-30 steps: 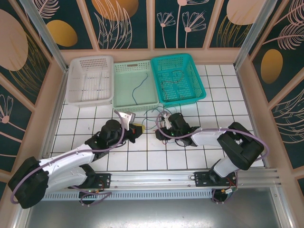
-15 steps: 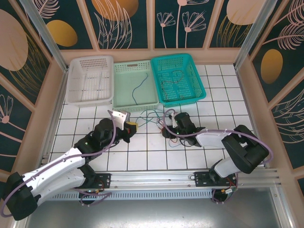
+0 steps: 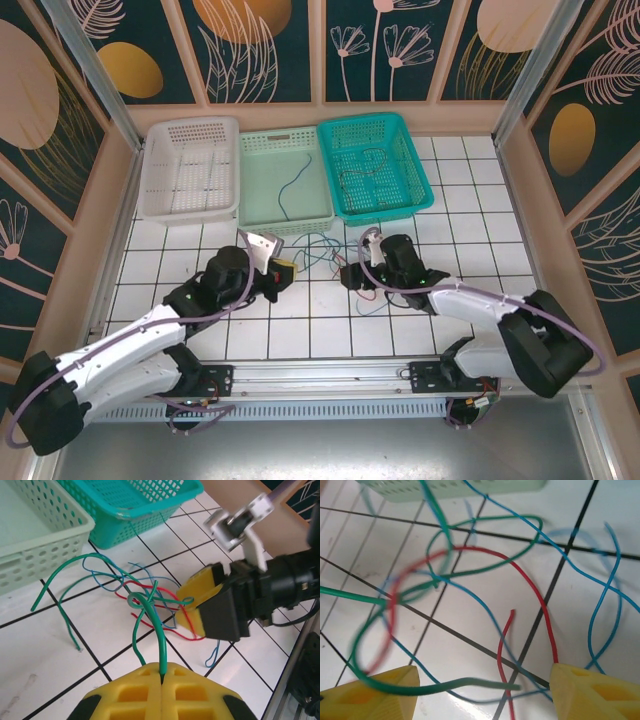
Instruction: Untangle the cables
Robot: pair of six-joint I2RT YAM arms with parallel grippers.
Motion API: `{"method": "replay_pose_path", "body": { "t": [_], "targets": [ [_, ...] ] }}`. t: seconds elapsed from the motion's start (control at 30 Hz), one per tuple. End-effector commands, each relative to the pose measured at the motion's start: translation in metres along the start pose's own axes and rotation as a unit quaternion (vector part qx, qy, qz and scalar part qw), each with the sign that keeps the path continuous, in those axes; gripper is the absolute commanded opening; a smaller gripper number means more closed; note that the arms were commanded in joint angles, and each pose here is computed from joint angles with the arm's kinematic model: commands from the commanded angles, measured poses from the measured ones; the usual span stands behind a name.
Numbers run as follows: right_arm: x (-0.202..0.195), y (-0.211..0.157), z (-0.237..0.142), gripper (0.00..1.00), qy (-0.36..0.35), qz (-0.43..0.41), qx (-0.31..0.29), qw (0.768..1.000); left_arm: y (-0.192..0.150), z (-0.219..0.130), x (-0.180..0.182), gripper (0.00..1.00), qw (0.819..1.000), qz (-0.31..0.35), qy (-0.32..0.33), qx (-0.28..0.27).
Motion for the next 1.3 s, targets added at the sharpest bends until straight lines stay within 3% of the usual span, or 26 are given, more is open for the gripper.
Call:
{"method": "replay_pose_path", "body": {
  "t": [0.0, 0.17, 0.3, 0.5, 0.63, 0.73, 0.9, 1.07, 1.27],
  "targets": [
    [0.003, -0.005, -0.013, 0.70, 0.003, -0.023, 0.005, 1.000, 0.003, 0.006, -0.007, 0.00, 0.999, -0.002, -0.037, -0.018],
    [0.006, -0.001, -0.028, 0.61, 0.001, -0.035, -0.024, 0.999, 0.002, 0.013, -0.008, 0.00, 0.999, -0.002, -0.053, -0.009],
    [0.006, 0.009, -0.030, 0.63, -0.006, -0.038, -0.035, 0.999, 0.002, 0.018, -0.009, 0.00, 0.998, 0.003, -0.063, 0.003],
    [0.005, 0.019, -0.005, 0.69, 0.005, -0.032, 0.004, 0.999, 0.006, 0.020, -0.012, 0.00, 0.997, 0.013, -0.076, -0.004],
    [0.002, 0.016, 0.012, 0.62, 0.009, -0.028, 0.041, 0.999, 0.007, 0.017, -0.013, 0.00, 0.997, 0.015, -0.076, -0.012],
    [0.002, 0.017, 0.014, 0.58, 0.017, -0.024, 0.036, 0.999, 0.005, 0.014, -0.013, 0.00, 0.997, 0.016, -0.077, -0.015],
    [0.000, 0.017, 0.018, 0.43, 0.025, -0.013, 0.041, 0.999, 0.005, 0.012, -0.012, 0.00, 0.997, 0.018, -0.071, -0.022],
    [-0.029, 0.016, 0.019, 0.13, -0.055, 0.030, 0.041, 0.997, 0.007, 0.004, -0.013, 0.00, 0.997, 0.030, -0.066, -0.027],
    [-0.066, 0.007, 0.017, 0.00, -0.118, 0.070, 0.053, 0.989, 0.012, -0.014, -0.011, 0.00, 0.997, 0.046, -0.033, -0.046]
  ]
}}
Point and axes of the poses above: each hand's point on the last joint's axis, 136 mm out from that joint toward the fingers, its own z axis out along the fingers, its own x axis along the line the jaws close on, y = z × x, the point moved 8 cm from there along -z, back along the fingers, and after that the axes turned 8 degrees about z, right-handed, at the moved point
